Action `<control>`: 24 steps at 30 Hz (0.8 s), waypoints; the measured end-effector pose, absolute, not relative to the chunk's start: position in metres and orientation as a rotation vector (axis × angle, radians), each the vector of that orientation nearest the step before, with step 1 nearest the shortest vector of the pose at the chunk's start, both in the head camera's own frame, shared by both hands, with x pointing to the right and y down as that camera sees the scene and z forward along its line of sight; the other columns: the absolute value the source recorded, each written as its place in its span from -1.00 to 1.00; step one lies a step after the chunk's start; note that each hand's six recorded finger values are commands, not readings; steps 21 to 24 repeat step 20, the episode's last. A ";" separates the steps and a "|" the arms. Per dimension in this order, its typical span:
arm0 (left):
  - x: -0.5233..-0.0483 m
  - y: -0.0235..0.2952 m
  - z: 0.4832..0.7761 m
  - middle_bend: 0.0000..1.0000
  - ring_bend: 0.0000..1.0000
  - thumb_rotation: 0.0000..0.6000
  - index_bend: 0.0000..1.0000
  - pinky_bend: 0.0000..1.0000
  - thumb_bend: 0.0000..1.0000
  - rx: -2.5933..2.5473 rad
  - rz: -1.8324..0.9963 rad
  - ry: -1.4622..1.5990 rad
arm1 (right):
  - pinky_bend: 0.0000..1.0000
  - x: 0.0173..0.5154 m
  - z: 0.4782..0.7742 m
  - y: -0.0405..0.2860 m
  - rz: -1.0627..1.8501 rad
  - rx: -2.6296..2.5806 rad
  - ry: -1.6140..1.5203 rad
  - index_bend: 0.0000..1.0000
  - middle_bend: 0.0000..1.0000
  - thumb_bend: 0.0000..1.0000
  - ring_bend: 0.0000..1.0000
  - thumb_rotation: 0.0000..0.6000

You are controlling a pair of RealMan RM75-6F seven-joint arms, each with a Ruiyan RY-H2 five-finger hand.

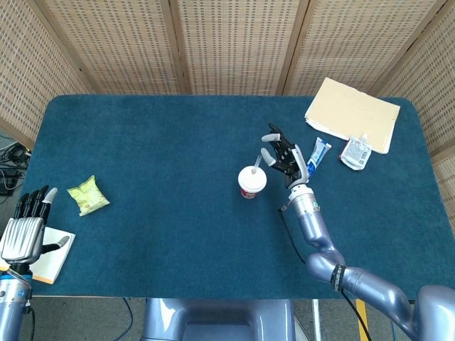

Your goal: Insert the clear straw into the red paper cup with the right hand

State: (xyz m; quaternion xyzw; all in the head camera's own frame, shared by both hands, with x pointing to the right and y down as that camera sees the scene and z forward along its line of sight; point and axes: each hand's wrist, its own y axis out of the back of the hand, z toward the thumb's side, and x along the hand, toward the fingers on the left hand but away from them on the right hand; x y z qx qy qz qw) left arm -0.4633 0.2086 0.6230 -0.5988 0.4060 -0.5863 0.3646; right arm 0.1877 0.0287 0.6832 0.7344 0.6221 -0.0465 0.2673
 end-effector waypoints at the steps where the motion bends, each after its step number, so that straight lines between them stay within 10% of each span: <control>1: -0.463 0.209 0.622 -1.00 -1.00 1.00 -1.00 -1.00 -1.00 -1.539 -1.505 1.047 | -1.00 0.191 0.681 0.029 -0.131 1.997 1.689 -0.10 -0.80 0.00 -1.00 1.00; 24: -0.456 0.214 0.599 -1.00 -1.00 1.00 -1.00 -1.00 -1.00 -1.498 -1.425 1.070 | -1.00 0.365 0.624 0.123 -1.547 2.717 1.962 -0.82 -1.00 -0.34 -1.00 1.00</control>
